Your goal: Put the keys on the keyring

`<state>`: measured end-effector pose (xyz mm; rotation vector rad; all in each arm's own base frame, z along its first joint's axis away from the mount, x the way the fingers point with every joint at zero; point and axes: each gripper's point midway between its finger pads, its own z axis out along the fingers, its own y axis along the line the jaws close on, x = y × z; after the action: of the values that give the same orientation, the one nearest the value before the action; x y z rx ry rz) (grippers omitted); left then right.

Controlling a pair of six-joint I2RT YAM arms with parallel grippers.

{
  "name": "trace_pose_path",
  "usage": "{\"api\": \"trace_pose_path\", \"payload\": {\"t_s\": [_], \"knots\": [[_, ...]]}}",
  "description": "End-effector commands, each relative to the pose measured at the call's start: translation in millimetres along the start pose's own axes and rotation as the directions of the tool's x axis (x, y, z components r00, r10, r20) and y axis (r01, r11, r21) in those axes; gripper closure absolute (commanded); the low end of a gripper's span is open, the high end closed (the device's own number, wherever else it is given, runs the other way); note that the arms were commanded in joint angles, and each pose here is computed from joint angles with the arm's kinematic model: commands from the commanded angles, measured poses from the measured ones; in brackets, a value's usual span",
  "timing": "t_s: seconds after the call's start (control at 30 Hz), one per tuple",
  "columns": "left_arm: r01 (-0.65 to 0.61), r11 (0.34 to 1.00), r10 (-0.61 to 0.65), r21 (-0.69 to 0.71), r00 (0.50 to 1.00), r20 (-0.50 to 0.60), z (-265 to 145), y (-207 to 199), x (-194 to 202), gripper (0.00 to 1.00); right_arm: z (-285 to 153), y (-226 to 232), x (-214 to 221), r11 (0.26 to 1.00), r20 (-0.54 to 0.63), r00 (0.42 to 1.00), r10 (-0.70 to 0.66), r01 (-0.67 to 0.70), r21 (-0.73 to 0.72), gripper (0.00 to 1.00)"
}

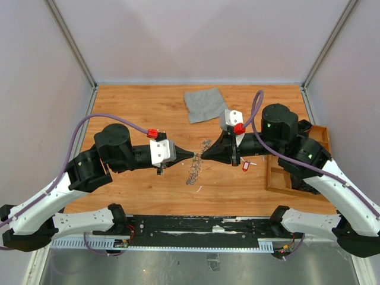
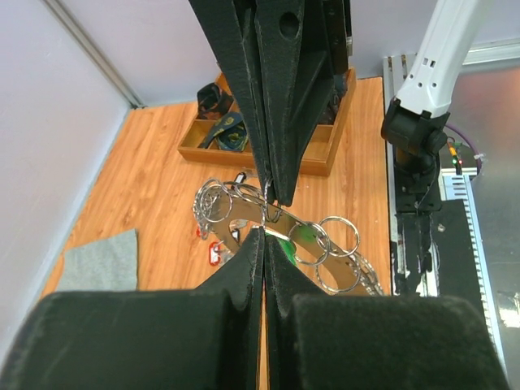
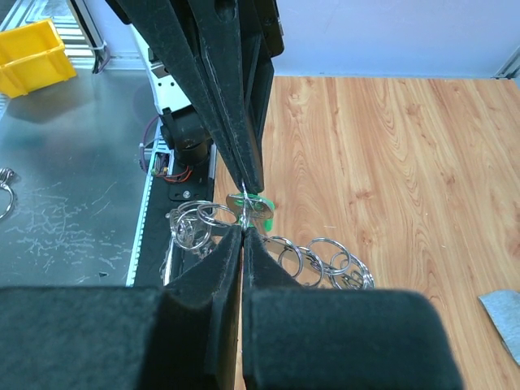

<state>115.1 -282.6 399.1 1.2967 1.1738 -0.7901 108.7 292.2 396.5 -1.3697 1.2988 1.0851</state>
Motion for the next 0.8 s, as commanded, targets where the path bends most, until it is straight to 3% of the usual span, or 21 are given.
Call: {"api": "trace_pose_path", "payload": {"t_s": [0.0,0.77], "knots": [[-0.007,1.000,0.007,0.000,0.999,0.037,-4.4,0.8,-13.3,0.99,-6.4,0.4,-23.8,0.998,0.086,0.995,-0.050,0.047,0.039,0.99],[0.005,0.999,-0.003,-0.033,0.999,0.048,-3.9,6.6,-15.8,1.00,-5.1,-0.9,-41.0,0.997,0.213,0.976,-0.049,0.037,0.061,0.99]]}}
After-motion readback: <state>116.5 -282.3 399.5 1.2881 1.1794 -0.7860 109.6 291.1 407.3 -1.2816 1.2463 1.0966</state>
